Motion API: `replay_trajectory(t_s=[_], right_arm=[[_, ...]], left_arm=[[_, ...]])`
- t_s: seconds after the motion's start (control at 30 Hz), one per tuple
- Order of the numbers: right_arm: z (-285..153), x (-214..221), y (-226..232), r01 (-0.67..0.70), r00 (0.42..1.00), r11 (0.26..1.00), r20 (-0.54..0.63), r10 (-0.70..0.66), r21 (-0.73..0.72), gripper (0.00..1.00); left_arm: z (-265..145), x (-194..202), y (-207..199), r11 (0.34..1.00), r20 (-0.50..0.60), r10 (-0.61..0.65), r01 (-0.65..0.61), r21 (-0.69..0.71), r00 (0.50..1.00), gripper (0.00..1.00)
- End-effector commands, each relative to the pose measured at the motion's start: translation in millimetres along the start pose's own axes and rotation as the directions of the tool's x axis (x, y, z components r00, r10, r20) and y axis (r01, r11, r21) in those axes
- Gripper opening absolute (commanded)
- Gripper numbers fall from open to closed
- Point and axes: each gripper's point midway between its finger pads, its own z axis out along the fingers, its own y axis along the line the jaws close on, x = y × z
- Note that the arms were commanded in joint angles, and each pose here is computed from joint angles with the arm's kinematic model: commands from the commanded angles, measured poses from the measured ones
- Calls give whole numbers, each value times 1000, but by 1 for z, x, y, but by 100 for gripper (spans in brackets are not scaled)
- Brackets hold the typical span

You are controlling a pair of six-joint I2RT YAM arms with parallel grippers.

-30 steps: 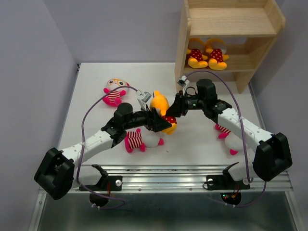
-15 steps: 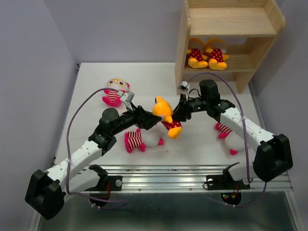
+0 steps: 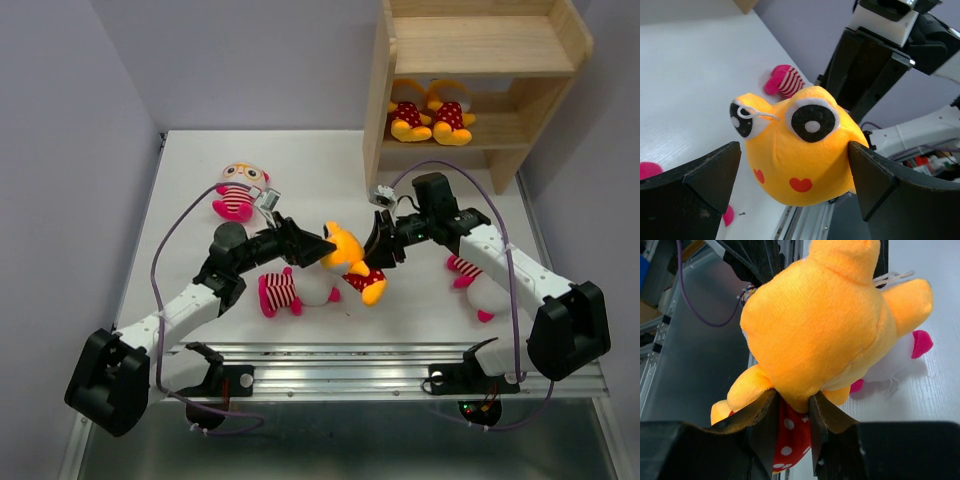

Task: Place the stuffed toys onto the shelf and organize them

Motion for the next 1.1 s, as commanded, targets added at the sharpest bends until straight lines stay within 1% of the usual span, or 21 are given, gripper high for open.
replay_trajectory(t_s=[0.0,0.07,0.2,0.23,0.27,0.3,0.43,0.5,0.57,0.6,0.63,0.7,0.77,0.8,0.83,0.87,0.9,0.93,1.0,1.03,1.07], right_arm=[[-1,-16,13,75,997,994,30,-73,-77,1],[-1,-17,11,76,997,995,27,-75,-67,1],[0,-19,-6,69,998,998,5,-69,4,1],[0,-18,-11,65,998,998,-2,-65,20,1],[0,-21,-14,70,998,997,-3,-70,39,1],[-1,-22,-20,75,997,995,-9,-75,69,4],[-2,-28,-33,97,995,988,-21,-95,120,10],[-4,-35,-37,124,992,981,-25,-122,148,16],[-7,-41,-42,164,986,970,-32,-161,178,28],[-10,-45,-47,186,982,959,-43,-181,214,48],[-13,-51,-49,219,976,947,-50,-214,235,59],[-20,-63,-53,310,951,909,-73,-301,280,73],[-30,-75,-59,425,905,843,-122,-408,330,91],[-31,-77,-59,458,888,827,-135,-439,325,91],[-34,-78,-55,493,870,809,-156,-468,319,96],[-36,-82,-54,568,822,766,-182,-539,301,97],[-36,-82,-51,597,802,752,-186,-568,277,100],[-37,-79,-46,662,749,712,-212,-627,235,100],[-37,-73,-37,722,691,672,-221,-688,165,100],[-35,-60,-26,718,692,688,-214,-689,107,100],[-35,-58,-23,763,640,642,-215,-738,68,100]], left_arm=[[-4,2,-43,969,-19,37,-31,246,999,98],[-5,3,-47,962,-31,38,-28,271,999,94],[-1,10,-45,959,-73,17,4,283,997,74],[-1,11,-47,955,-83,18,7,296,996,59],[-1,11,-47,954,-91,13,15,300,996,49],[1,13,-45,955,-102,0,31,295,995,29],[4,16,-37,962,-111,-32,60,266,993,0],[7,16,-25,975,-99,-61,81,208,993,0],[8,16,-14,982,-87,-95,108,156,992,0],[8,14,-5,985,-77,-124,132,114,989,0],[7,15,7,983,-69,-170,174,62,983,0],[5,13,19,974,-42,-224,225,12,974,0],[-1,9,38,953,14,-298,299,-60,954,0],[-2,7,44,943,33,-321,323,-81,947,0],[-6,6,60,916,65,-366,372,-152,928,0],[-7,5,68,889,85,-407,416,-192,909,0],[-8,7,77,860,99,-442,453,-234,891,0],[-9,7,90,812,126,-482,497,-306,867,0],[-9,6,98,768,151,-512,529,-361,846,0],[-9,4,104,727,173,-534,554,-406,828,0],[-10,5,108,703,187,-545,567,-429,817,0]])
